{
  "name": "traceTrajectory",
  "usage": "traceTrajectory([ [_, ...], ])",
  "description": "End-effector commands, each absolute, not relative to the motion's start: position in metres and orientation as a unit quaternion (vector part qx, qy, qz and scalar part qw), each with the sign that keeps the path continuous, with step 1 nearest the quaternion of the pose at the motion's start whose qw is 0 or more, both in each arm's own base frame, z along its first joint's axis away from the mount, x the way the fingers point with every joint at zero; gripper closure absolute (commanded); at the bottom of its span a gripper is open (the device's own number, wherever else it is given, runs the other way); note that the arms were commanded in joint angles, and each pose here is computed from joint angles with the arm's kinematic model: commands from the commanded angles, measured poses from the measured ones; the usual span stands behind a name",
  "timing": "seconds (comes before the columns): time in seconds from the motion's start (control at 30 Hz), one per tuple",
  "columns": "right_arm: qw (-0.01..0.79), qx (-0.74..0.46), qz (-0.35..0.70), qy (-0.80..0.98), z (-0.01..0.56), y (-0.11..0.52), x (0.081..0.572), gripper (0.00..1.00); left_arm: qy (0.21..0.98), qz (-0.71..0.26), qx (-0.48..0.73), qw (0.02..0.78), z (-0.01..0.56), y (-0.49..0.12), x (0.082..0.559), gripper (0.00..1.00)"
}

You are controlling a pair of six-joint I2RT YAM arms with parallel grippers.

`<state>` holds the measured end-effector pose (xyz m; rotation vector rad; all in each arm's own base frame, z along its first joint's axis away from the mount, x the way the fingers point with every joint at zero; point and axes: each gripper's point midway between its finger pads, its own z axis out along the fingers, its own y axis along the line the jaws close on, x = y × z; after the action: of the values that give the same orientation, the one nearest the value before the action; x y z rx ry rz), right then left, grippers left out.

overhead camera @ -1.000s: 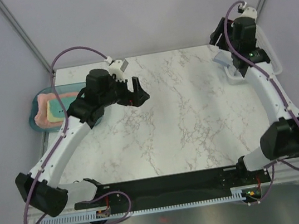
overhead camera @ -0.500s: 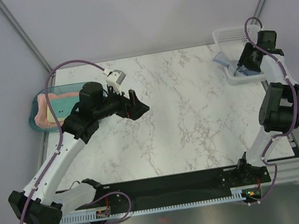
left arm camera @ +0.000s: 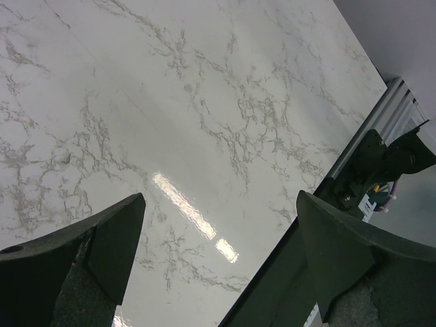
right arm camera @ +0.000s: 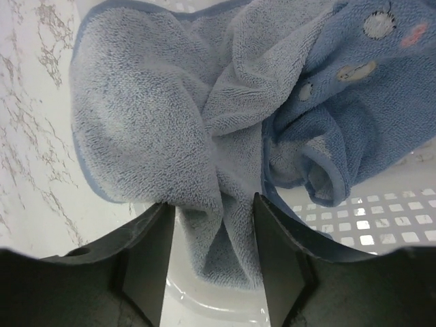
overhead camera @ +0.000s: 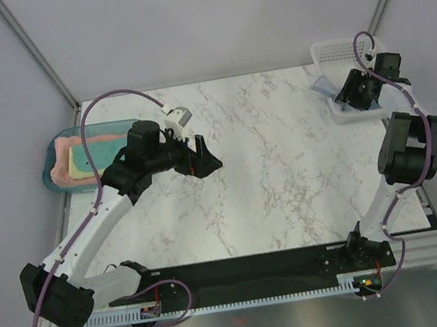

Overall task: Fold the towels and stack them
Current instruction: Grab crumpled towel, then move the towel to the center of the board

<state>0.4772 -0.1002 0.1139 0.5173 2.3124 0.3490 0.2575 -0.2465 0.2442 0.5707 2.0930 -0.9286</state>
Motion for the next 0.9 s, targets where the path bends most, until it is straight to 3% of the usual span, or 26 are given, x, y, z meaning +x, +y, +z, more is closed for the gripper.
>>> traceTrajectory([
  [0.0, 0.375, 0.188, 0.150, 0.895, 0.109, -0.101, 0.487, 0.44, 0.806, -0.379, 0.232, 0.391, 0.253, -0.251, 0.258, 0.00],
  [0.03, 0.380, 0.188, 0.153, 0.893, 0.114, -0.101, 0.491, 0.48, 0.805, -0.378, 0.234, 0.393, 0.254, -0.251, 0.258, 0.00],
  [0.13, 0.402, 0.189, 0.150, 0.883, 0.136, -0.105, 0.501, 0.79, 0.808, -0.367, 0.230, 0.399, 0.253, -0.247, 0.259, 0.00],
  [0.17, 0.411, 0.191, 0.149, 0.879, 0.146, -0.107, 0.503, 0.96, 0.808, -0.366, 0.230, 0.401, 0.253, -0.246, 0.259, 0.00],
  [0.2, 0.431, 0.191, 0.146, 0.870, 0.168, -0.107, 0.504, 1.00, 0.808, -0.365, 0.230, 0.402, 0.253, -0.246, 0.259, 0.00],
  [0.43, 0.607, 0.158, 0.207, 0.751, 0.369, -0.079, 0.490, 1.00, 0.812, -0.365, 0.212, 0.403, 0.253, -0.240, 0.264, 0.00],
  [0.6, 0.710, 0.108, 0.320, 0.618, 0.519, -0.025, 0.419, 1.00, 0.806, -0.371, 0.206, 0.412, 0.263, -0.236, 0.261, 0.00],
  [0.7, 0.722, 0.073, 0.406, 0.555, 0.570, 0.011, 0.369, 1.00, 0.799, -0.381, 0.207, 0.417, 0.271, -0.237, 0.258, 0.00],
  [0.87, 0.674, 0.010, 0.488, 0.555, 0.579, 0.069, 0.324, 1.00, 0.776, -0.410, 0.212, 0.429, 0.300, -0.240, 0.247, 0.00],
])
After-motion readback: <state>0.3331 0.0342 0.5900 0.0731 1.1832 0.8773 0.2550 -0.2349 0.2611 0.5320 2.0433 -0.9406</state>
